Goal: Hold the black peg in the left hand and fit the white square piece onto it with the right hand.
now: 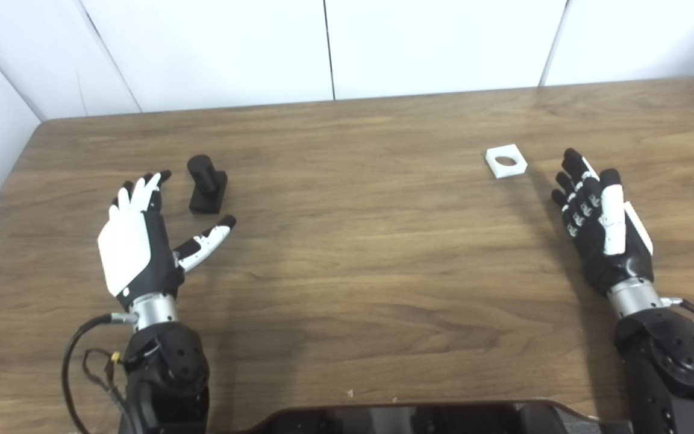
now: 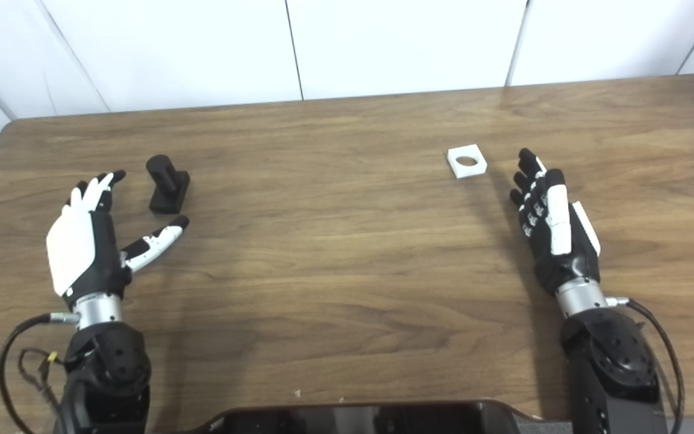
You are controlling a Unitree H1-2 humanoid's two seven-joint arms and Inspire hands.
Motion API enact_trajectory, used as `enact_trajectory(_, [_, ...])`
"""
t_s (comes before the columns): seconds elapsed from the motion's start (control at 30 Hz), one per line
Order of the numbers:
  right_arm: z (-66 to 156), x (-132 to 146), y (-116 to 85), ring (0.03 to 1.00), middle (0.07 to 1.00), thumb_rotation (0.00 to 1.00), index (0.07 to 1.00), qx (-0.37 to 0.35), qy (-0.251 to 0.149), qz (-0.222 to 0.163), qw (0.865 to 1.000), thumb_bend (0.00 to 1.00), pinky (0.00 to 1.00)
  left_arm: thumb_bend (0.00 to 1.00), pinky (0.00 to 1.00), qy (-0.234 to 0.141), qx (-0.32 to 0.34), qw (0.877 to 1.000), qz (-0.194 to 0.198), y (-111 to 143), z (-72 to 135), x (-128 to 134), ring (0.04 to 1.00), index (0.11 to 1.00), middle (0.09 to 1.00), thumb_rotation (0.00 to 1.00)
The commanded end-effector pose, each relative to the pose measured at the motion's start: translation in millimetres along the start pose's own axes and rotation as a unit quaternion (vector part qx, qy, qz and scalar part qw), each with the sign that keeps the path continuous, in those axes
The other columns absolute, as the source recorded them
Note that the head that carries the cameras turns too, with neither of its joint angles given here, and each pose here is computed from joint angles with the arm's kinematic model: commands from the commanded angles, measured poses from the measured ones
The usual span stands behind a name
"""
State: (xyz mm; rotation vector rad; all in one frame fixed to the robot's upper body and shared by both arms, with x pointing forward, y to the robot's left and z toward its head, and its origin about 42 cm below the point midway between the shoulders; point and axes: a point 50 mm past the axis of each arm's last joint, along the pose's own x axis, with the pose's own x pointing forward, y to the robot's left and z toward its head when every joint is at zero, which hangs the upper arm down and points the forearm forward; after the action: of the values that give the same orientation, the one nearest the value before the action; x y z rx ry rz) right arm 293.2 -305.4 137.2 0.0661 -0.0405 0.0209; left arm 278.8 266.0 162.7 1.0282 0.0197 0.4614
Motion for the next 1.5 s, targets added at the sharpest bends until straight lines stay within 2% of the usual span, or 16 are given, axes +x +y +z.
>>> enact_trajectory(0.0, [12,6,3,1.0,0.989,1.0,0.944,-0.001,-0.039,0.004,0.999,0.65,1.0,0.81,1.0,-0.011,0.026,0.999,0.033,7,8,16,1.0,0.827,0.967,0.47])
enact_trajectory(0.17, [10,6,1,1.0,0.983,1.0,0.932,-0.003,-0.037,0.006,0.999,0.66,1.0,0.82,1.0,0.001,0.05,0.998,0.023,-2,10,26,1.0,0.817,0.98,0.48])
enact_trajectory(0.43, [11,6,0,1.0,0.981,1.0,0.929,-0.003,-0.037,0.006,0.999,0.67,1.0,0.8,1.0,0.013,0.052,0.999,0.006,-18,8,42,1.0,0.81,0.956,0.48])
enact_trajectory(0.63, [11,6,-2,1.0,0.984,1.0,0.934,-0.005,-0.037,0.006,0.999,0.67,1.0,0.8,1.0,0.014,0.059,0.998,0.007,-27,8,57,1.0,0.806,0.96,0.51])
enact_trajectory(0.87, [11,4,-1,1.0,0.98,1.0,0.937,-0.014,-0.033,0.004,0.999,0.67,1.0,0.8,1.0,0.016,0.062,0.998,0.011,-38,7,68,1.0,0.797,0.961,0.49])
enact_trajectory(1.47, [7,0,-3,1.0,0.988,1.0,0.946,-0.019,-0.028,0.009,0.999,0.68,1.0,0.78,1.0,0.031,0.079,0.996,0.007,-48,1,86,1.0,0.799,0.964,0.51])
